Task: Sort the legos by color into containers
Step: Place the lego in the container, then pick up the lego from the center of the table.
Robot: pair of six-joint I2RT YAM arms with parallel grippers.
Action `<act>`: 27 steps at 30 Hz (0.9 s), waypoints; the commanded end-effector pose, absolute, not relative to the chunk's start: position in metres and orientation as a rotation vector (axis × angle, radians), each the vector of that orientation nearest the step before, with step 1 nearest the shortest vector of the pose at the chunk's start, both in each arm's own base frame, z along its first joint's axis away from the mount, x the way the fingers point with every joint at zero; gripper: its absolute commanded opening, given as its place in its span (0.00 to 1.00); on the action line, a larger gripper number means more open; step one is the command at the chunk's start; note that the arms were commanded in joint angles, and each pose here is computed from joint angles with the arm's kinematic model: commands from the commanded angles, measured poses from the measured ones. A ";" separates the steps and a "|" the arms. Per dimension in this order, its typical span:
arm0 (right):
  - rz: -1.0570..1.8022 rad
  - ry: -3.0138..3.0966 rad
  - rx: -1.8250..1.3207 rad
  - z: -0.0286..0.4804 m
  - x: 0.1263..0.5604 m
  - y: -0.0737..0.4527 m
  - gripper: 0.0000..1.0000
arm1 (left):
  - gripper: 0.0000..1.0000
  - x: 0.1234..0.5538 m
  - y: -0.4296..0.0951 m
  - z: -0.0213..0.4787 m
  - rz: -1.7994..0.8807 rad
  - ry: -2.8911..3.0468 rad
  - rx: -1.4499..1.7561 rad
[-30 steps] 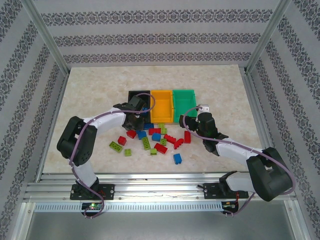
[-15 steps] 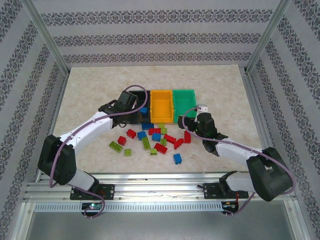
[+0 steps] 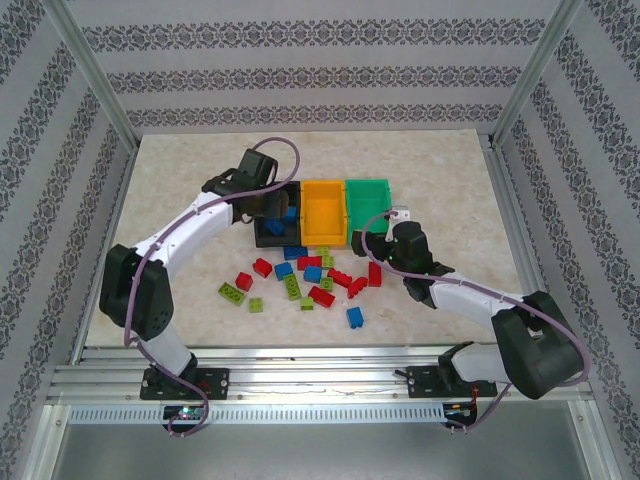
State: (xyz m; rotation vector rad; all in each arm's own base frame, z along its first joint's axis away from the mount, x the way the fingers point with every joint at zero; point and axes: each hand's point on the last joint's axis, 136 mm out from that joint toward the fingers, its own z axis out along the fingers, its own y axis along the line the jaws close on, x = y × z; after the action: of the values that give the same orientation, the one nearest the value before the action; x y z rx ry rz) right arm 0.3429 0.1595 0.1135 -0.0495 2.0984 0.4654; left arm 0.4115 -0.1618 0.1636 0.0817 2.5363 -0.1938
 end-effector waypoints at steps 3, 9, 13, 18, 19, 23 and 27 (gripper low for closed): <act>0.521 2.043 -0.157 0.125 0.341 0.176 0.98 | 0.61 0.407 -0.157 0.177 -0.287 2.565 0.102; 0.561 2.096 -0.174 0.116 0.334 0.192 0.97 | 0.61 0.409 -0.142 0.192 -0.460 2.600 0.047; 0.631 2.180 -0.214 0.108 0.320 0.219 0.94 | 0.61 0.408 -0.126 0.194 -0.451 2.623 0.047; 0.709 2.273 -0.310 0.105 0.295 0.272 0.92 | 0.61 0.397 -0.115 0.180 -0.450 2.680 0.061; 0.726 2.289 -0.327 0.105 0.291 0.284 0.91 | 0.61 0.396 -0.111 0.177 -0.438 2.684 0.054; 0.746 2.389 -0.406 0.097 0.284 0.331 0.83 | 0.61 0.395 -0.097 0.166 -0.397 2.660 0.000; 0.671 2.481 -0.529 0.083 0.282 0.364 0.74 | 0.61 0.393 -0.100 0.161 -0.442 2.654 -0.033</act>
State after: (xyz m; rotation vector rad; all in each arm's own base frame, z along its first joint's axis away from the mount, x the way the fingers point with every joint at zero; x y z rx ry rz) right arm 0.2922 0.3584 0.1018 -0.4767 2.3593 0.7482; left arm 0.3895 -0.1000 0.1462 -0.0300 2.7200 -0.4081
